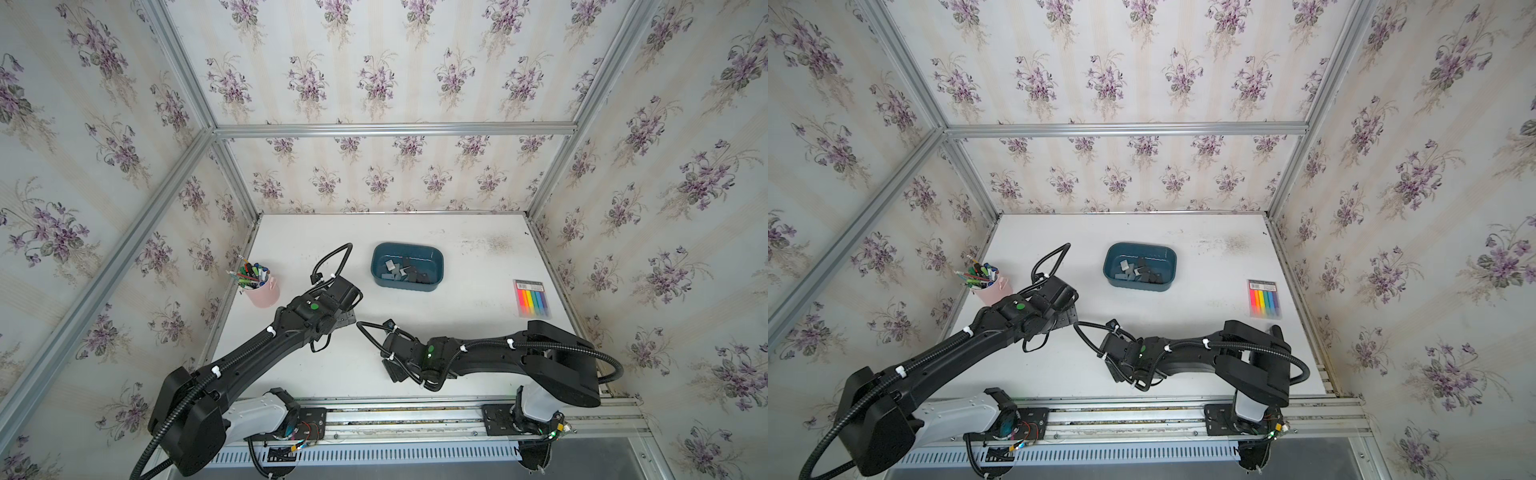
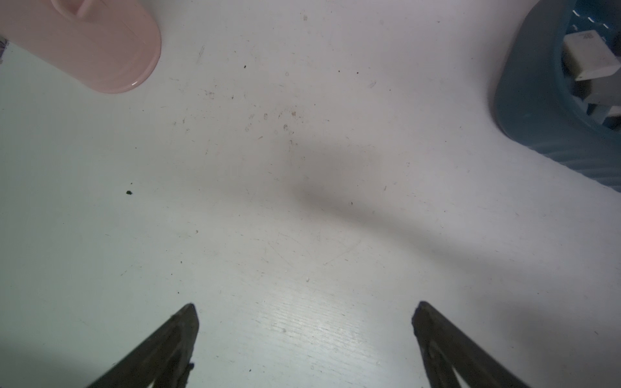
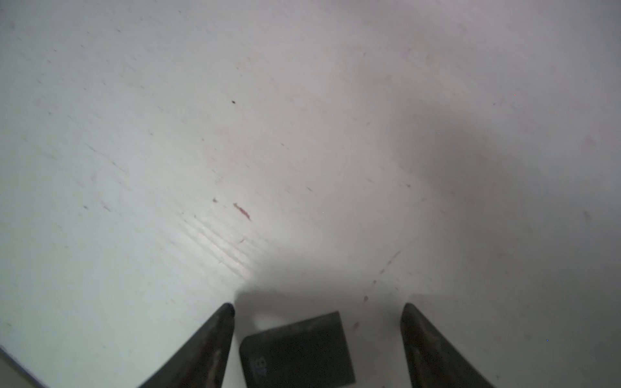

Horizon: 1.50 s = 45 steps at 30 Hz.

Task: Put the eraser in the storage box
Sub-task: Pick up the eraser from the center of the board.

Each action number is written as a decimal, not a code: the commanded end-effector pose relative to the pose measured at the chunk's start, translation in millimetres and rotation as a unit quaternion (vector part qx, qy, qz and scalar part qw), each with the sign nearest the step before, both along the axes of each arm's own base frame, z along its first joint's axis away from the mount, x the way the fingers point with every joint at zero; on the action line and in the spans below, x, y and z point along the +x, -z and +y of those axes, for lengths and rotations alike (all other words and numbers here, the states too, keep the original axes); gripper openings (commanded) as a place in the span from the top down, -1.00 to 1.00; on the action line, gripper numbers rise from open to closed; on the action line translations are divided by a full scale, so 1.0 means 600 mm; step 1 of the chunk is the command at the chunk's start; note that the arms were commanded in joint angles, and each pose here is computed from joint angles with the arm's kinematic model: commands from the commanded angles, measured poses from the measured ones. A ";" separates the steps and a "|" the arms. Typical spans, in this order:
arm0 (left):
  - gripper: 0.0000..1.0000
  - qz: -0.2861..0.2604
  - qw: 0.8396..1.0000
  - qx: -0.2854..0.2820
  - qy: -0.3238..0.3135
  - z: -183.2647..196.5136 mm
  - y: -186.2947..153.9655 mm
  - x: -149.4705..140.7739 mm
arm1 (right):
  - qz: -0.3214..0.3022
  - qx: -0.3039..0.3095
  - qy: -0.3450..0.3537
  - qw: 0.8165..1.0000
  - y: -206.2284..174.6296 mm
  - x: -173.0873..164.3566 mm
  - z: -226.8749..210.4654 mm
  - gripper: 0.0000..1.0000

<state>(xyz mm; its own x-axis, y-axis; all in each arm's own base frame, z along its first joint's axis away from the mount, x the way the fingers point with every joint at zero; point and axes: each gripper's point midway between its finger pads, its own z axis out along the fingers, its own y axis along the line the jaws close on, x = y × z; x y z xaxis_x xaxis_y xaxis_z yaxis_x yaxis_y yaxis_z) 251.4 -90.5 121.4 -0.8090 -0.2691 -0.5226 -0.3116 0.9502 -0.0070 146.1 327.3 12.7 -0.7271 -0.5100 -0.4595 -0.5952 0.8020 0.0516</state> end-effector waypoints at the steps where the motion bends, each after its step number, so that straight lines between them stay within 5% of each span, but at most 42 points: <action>1: -0.99 -0.003 1.000 -0.006 -0.011 0.001 0.000 0.001 | 0.077 -0.030 -0.008 0.997 0.031 -0.046 -0.023 -0.51; 18: -0.99 -0.017 1.000 -0.015 -0.018 0.011 -0.017 -0.003 | 0.105 -0.059 -0.016 0.993 0.045 -0.077 -0.044 -0.50; 32: -0.99 -0.008 1.000 -0.011 -0.018 0.013 -0.010 0.001 | 0.121 -0.066 -0.022 0.990 0.041 -0.088 -0.049 -0.06; 45: -0.99 -0.010 1.000 -0.012 -0.025 0.020 -0.011 -0.002 | 0.080 -0.059 -0.004 0.995 0.004 -0.055 -0.048 -0.02</action>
<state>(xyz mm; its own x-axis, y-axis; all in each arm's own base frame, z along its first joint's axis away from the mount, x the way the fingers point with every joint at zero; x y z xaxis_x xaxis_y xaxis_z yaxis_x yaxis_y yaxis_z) 251.7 -81.3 128.2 -0.7847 -0.3197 -0.5311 -0.3495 0.9358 -0.0468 120.7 316.3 14.9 -0.7526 -0.5568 -0.3517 -0.6144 0.7858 0.0707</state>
